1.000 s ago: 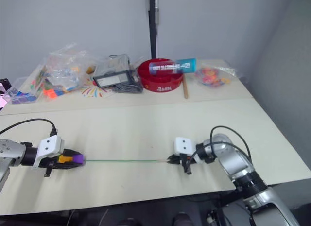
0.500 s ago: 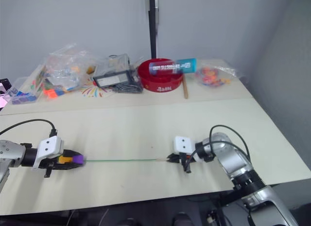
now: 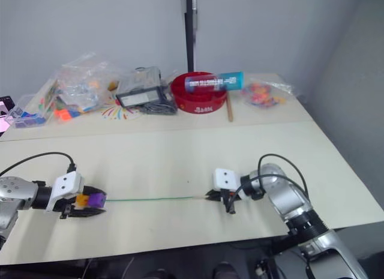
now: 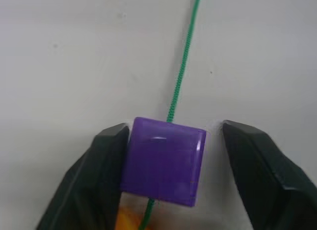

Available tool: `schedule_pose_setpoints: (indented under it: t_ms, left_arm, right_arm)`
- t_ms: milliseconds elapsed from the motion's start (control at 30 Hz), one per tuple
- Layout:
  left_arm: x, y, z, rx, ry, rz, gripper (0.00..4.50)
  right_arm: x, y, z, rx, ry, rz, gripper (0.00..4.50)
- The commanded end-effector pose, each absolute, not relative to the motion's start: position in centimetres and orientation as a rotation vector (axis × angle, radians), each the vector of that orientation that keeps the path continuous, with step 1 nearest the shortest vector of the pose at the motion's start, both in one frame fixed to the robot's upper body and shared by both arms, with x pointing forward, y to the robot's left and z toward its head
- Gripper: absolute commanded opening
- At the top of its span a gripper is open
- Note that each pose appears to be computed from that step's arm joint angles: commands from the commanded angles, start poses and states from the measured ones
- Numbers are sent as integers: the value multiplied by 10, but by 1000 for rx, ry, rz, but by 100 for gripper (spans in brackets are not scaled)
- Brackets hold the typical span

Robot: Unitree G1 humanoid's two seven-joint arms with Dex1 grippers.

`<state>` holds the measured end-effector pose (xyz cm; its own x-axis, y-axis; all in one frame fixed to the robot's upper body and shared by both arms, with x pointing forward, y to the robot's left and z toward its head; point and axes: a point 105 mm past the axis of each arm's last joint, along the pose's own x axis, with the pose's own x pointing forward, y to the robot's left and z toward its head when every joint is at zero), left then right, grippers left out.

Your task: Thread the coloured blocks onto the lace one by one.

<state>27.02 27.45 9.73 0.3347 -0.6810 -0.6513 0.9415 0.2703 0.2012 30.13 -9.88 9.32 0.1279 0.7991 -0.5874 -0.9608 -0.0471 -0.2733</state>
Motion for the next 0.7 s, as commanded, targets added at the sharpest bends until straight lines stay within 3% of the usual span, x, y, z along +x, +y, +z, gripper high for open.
schedule_pose_setpoints:
  t_ms: [33,567,700]
  left_arm:
    - [272,279,108,638,498,-1144,448]
    - [286,285,139,743,558,-1156,448]
    - [280,267,158,730,651,-1190,448]
  right_arm:
    - [302,-94,101,-732,246,1460,0]
    - [298,-97,97,-727,259,1449,0]
    - [297,-95,94,-719,261,1450,0]
